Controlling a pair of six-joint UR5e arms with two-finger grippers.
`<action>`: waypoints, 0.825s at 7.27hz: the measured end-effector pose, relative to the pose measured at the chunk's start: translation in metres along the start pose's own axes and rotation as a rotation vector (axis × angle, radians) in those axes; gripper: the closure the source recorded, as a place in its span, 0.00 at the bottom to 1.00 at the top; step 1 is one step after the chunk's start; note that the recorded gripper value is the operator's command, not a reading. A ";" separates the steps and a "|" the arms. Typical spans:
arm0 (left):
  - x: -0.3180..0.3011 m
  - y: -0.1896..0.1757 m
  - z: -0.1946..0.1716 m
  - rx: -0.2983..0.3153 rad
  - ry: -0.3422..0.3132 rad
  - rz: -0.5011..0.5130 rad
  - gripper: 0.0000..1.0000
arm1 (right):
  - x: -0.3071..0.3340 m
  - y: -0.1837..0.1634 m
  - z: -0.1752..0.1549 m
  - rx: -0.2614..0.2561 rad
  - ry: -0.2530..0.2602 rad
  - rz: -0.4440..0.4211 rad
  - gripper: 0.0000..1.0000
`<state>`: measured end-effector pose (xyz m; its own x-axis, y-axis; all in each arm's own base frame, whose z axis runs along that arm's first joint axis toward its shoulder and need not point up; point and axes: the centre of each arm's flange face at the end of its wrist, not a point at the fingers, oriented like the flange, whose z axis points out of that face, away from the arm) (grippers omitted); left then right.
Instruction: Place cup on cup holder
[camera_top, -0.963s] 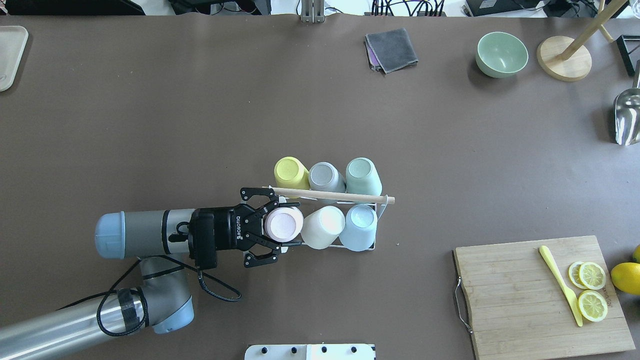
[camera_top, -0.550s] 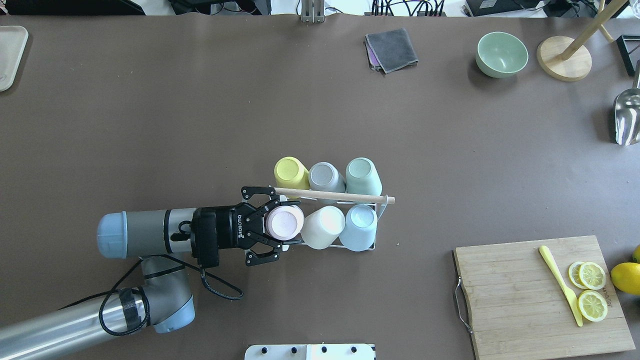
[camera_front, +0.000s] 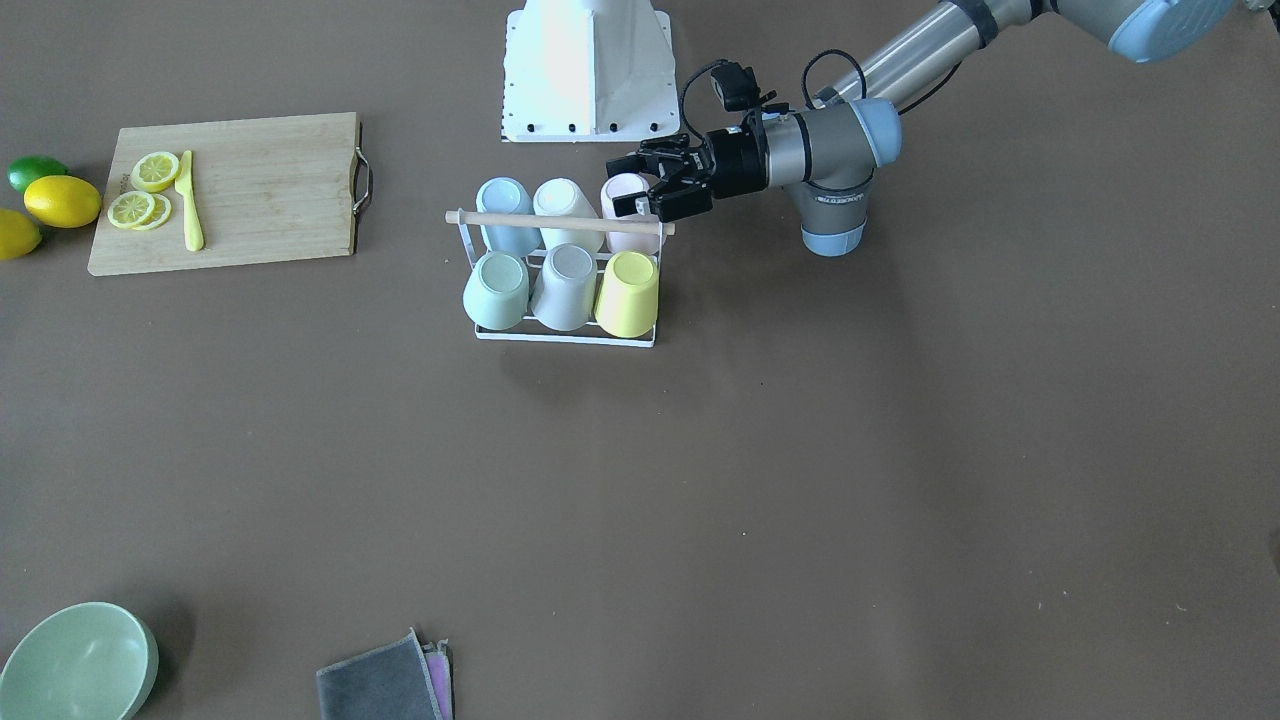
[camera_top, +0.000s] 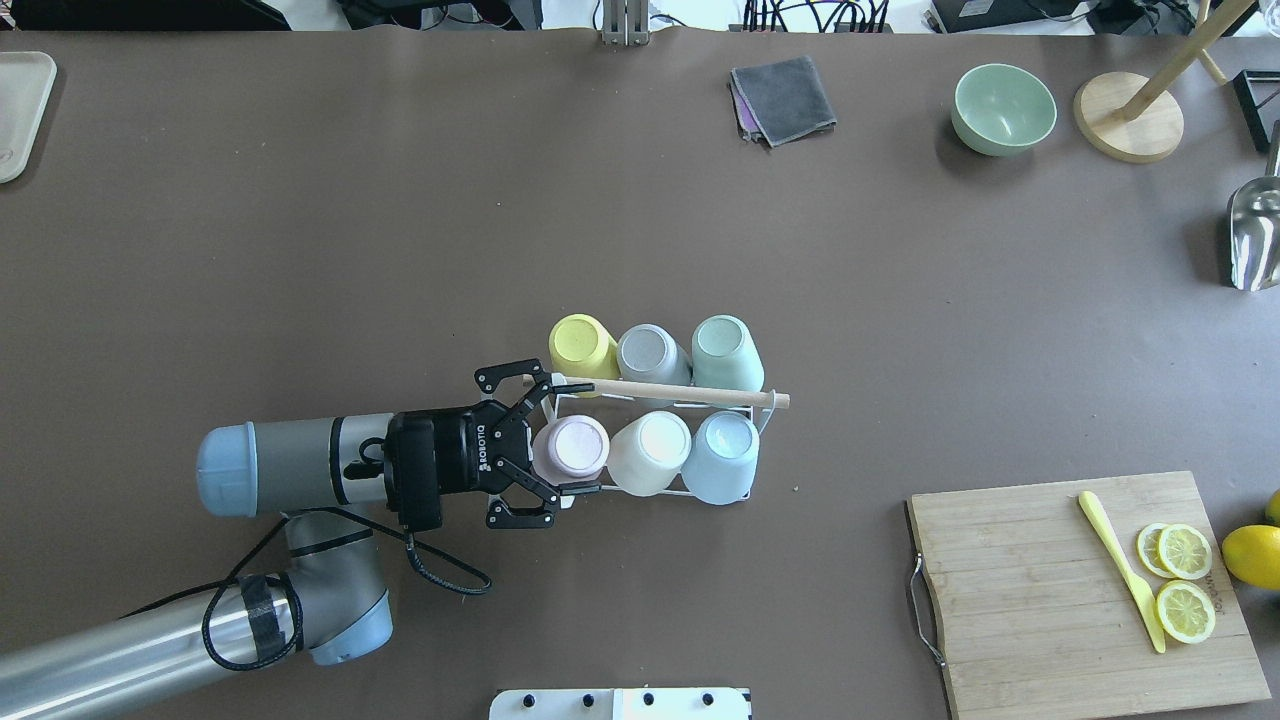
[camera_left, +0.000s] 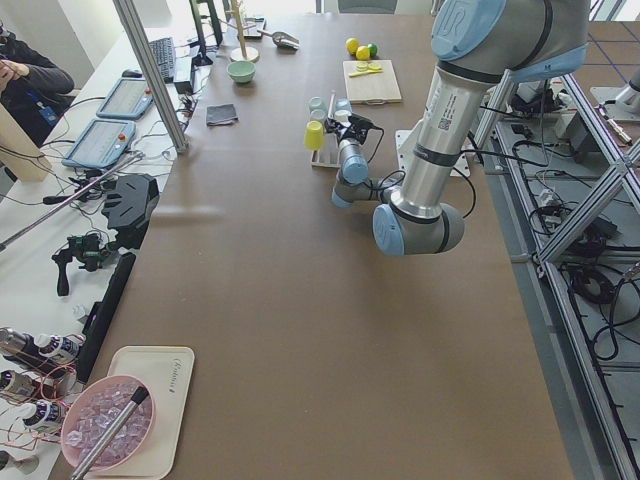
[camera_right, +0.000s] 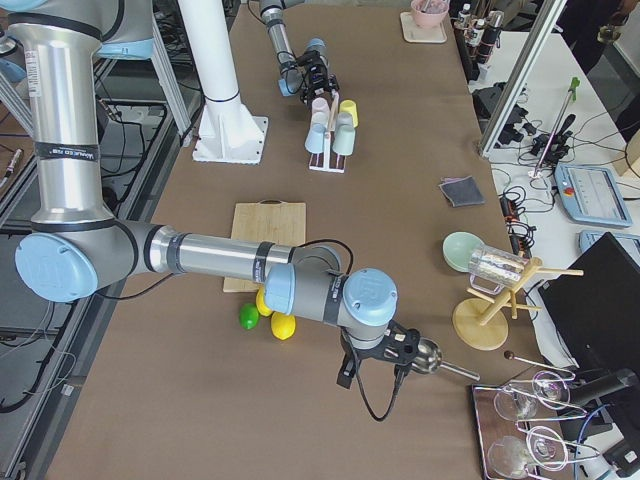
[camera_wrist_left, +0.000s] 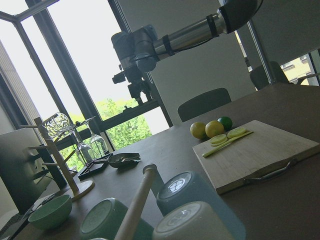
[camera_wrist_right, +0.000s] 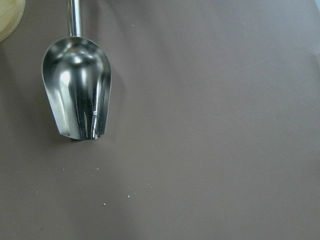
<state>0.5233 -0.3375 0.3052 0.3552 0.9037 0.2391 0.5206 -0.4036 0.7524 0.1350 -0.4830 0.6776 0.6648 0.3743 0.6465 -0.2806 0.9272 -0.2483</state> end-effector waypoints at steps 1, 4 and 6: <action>-0.001 -0.001 0.000 0.003 -0.002 -0.030 0.02 | -0.009 -0.004 -0.002 -0.007 0.007 -0.005 0.00; -0.033 -0.014 -0.004 -0.017 -0.033 -0.169 0.02 | -0.047 -0.006 0.006 -0.023 0.023 -0.072 0.00; -0.079 -0.033 -0.002 -0.120 -0.086 -0.284 0.02 | -0.062 -0.004 -0.007 0.006 0.028 -0.106 0.00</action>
<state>0.4763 -0.3948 0.2626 0.2758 0.9604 -0.0399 0.5146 -0.1125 0.8500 0.0999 -0.5095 0.6331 0.7103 0.2746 0.6482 -0.2121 0.9615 -0.1749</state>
